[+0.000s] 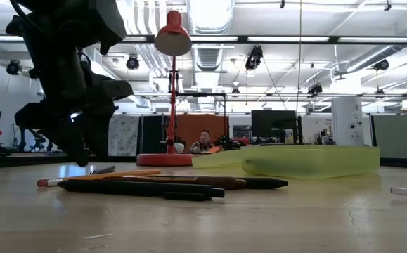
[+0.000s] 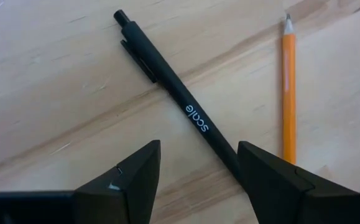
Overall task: Pick & place school supplies into a supply box
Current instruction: Put the purple pen into the yellow supply box, then put the black pen into the yellow supply box
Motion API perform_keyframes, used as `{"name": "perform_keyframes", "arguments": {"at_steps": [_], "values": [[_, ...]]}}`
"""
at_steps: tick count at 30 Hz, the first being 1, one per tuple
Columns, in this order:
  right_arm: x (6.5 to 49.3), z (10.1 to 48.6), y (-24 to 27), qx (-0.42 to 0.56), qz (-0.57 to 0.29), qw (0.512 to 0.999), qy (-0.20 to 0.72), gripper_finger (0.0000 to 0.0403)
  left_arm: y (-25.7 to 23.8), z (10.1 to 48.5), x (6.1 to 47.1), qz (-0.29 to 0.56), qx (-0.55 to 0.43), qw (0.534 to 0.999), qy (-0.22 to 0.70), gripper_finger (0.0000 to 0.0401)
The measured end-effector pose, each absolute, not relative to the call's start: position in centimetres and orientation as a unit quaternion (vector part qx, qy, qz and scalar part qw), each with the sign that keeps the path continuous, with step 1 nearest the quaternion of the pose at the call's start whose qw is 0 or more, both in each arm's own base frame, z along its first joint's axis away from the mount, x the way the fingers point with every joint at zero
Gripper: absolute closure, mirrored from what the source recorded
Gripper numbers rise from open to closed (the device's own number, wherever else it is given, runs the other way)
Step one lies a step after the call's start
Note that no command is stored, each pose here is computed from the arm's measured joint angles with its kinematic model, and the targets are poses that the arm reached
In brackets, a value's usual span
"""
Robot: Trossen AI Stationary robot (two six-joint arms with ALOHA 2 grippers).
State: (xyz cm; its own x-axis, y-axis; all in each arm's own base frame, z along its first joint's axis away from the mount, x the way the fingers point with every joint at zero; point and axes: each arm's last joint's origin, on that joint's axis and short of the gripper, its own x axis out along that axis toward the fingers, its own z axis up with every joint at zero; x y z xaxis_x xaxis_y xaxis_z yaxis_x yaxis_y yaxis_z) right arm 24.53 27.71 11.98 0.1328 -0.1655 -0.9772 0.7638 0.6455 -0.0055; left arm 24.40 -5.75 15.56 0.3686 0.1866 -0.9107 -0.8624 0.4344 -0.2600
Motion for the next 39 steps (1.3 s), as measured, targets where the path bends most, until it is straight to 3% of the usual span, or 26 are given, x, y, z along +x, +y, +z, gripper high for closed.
{"name": "perform_keyframes", "arguments": {"at_steps": [3, 5, 9, 12, 16, 27, 33, 39], "values": [[24.3, 13.4, 27.2, 0.269, -0.343, 0.708, 0.555, 0.0386, -5.8, 15.6, 24.4, 0.360, -0.392, 0.729, 0.432, 0.0203], [23.3, 14.6, 25.7, 0.220, -0.377, 0.716, 0.546, 0.0387, -5.8, 15.6, 24.4, 0.360, -0.391, 0.728, 0.432, 0.0203], [21.8, 21.0, 23.0, 0.176, -0.366, 0.756, 0.514, 0.0388, -5.8, 15.5, 24.4, 0.359, -0.392, 0.729, 0.431, 0.0203], [21.4, 23.8, 20.8, 0.091, -0.289, 0.785, 0.540, 0.0388, -5.8, 15.6, 24.5, 0.353, -0.387, 0.734, 0.432, 0.0203], [21.9, 26.0, 16.8, -0.024, -0.195, 0.790, 0.580, 0.0388, -5.8, 15.6, 24.5, 0.350, -0.384, 0.737, 0.433, 0.0203], [26.3, 22.9, 7.4, -0.288, -0.011, 0.683, 0.671, 0.0384, -5.9, 16.3, 25.1, 0.343, -0.397, 0.741, 0.420, 0.0203], [26.7, 19.6, 4.8, -0.342, 0.048, 0.633, 0.693, 0.0337, -6.1, 17.0, 25.6, 0.337, -0.404, 0.744, 0.411, 0.0203], [25.9, 18.0, 4.5, -0.324, 0.054, 0.634, 0.700, 0.0291, -6.1, 17.5, 25.9, 0.354, -0.436, 0.727, 0.396, 0.0203]]}}
